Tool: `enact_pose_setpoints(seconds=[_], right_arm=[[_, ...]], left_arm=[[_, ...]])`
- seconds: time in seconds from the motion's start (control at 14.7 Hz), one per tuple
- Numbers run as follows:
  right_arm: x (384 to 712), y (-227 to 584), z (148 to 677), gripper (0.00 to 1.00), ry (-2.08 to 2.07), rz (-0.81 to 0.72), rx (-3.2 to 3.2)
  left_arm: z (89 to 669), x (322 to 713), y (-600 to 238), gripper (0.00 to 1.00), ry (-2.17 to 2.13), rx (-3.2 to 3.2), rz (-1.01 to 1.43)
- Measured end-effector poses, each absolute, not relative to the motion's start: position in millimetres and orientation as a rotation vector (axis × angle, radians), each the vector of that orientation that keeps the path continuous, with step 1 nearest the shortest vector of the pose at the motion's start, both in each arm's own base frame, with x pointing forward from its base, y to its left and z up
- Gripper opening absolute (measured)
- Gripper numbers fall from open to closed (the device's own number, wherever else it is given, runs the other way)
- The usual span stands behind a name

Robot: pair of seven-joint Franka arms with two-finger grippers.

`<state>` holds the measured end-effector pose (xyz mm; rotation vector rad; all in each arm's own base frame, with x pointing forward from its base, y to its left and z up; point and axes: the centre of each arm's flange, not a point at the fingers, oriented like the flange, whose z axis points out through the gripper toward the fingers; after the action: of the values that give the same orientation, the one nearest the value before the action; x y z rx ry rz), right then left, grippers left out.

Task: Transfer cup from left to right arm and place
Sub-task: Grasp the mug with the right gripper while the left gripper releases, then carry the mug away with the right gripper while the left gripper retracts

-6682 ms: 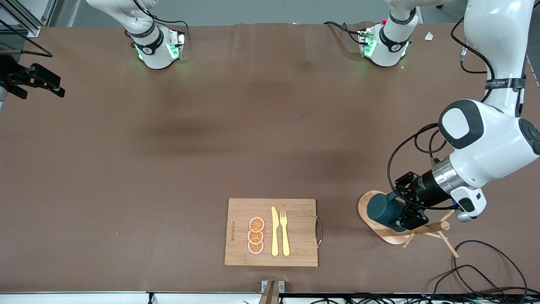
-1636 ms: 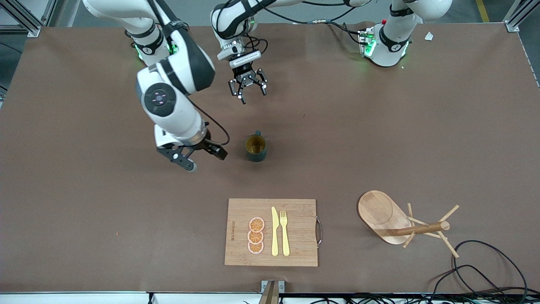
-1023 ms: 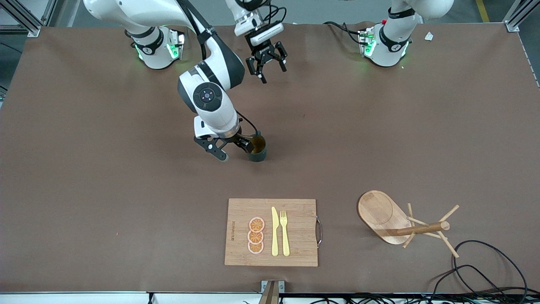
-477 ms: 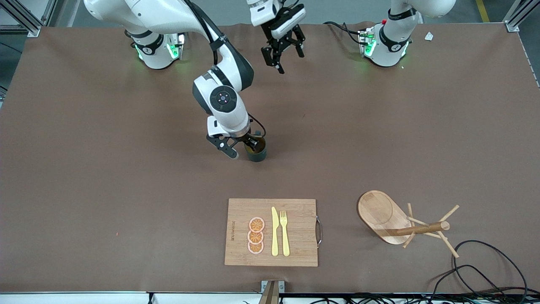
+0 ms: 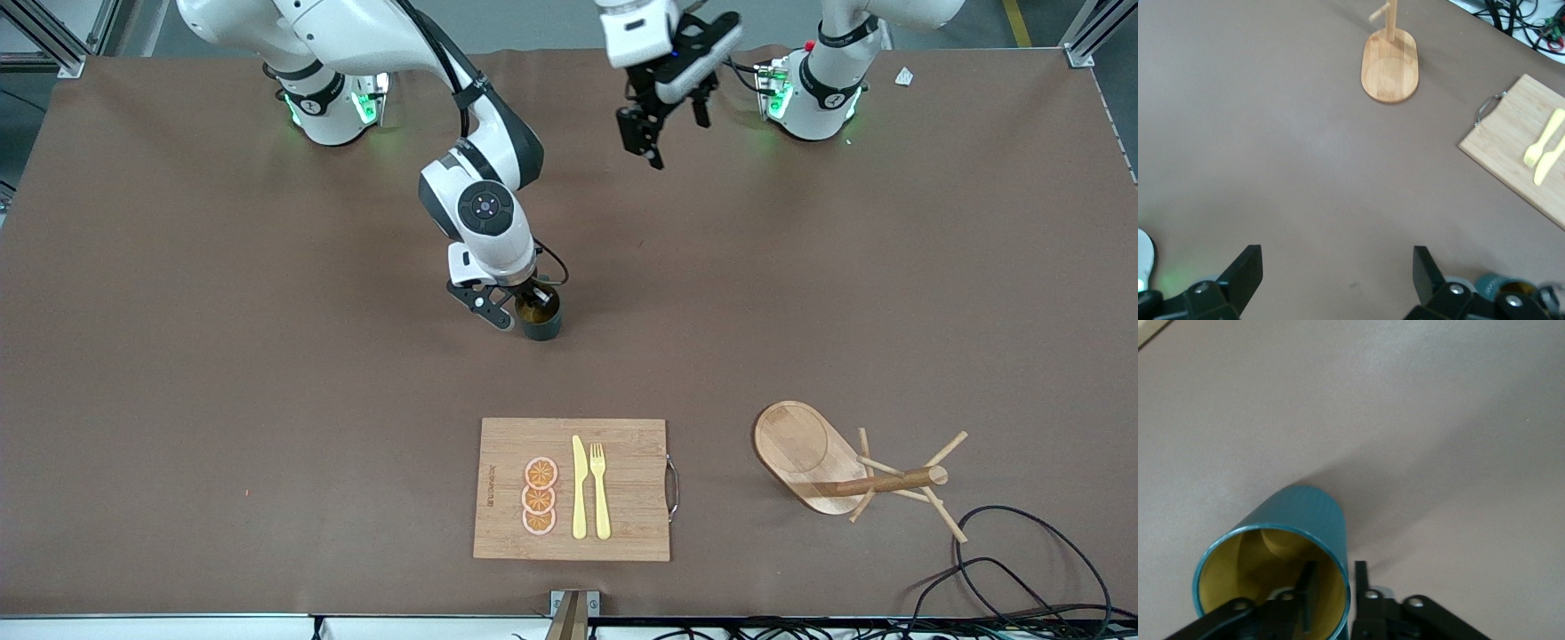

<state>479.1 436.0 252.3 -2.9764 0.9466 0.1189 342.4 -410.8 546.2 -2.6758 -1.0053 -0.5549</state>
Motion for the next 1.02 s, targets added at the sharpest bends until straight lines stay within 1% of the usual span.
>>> enact_pose_setpoints(seconds=[0.07, 0.14, 0.2, 0.27, 0.41, 0.61, 0.82, 1.02], right_arm=[[477, 438, 252, 0.11, 0.886, 0.118, -2.994], [477, 439, 252, 0.07, 0.784, 0.117, -3.02], [478, 438, 253, 0.07, 0.666, 0.114, -3.046], [480, 436, 253, 0.04, 0.553, 0.11, -3.066], [489, 426, 254, 0.04, 0.341, 0.102, -3.095], [517, 386, 268, 0.04, -0.041, 0.119, -3.118], [556, 313, 289, 0.04, -0.387, 0.125, -3.086], [577, 237, 301, 0.04, -0.686, 0.118, -3.05]], left_arm=[[556, 363, -393, 1.0, -0.99, -2.683, -0.513], [566, 382, -375, 1.0, -0.975, -2.696, -0.471], [577, 402, -356, 1.0, -0.958, -2.714, -0.435], [588, 420, -335, 1.0, -0.935, -2.735, -0.4], [601, 450, -297, 1.0, -0.866, -2.767, -0.353], [613, 478, -250, 1.0, -0.744, -2.799, -0.313], [626, 503, -198, 1.0, -0.584, -2.851, -0.26], [640, 520, -151, 1.0, -0.443, -2.902, -0.226]])
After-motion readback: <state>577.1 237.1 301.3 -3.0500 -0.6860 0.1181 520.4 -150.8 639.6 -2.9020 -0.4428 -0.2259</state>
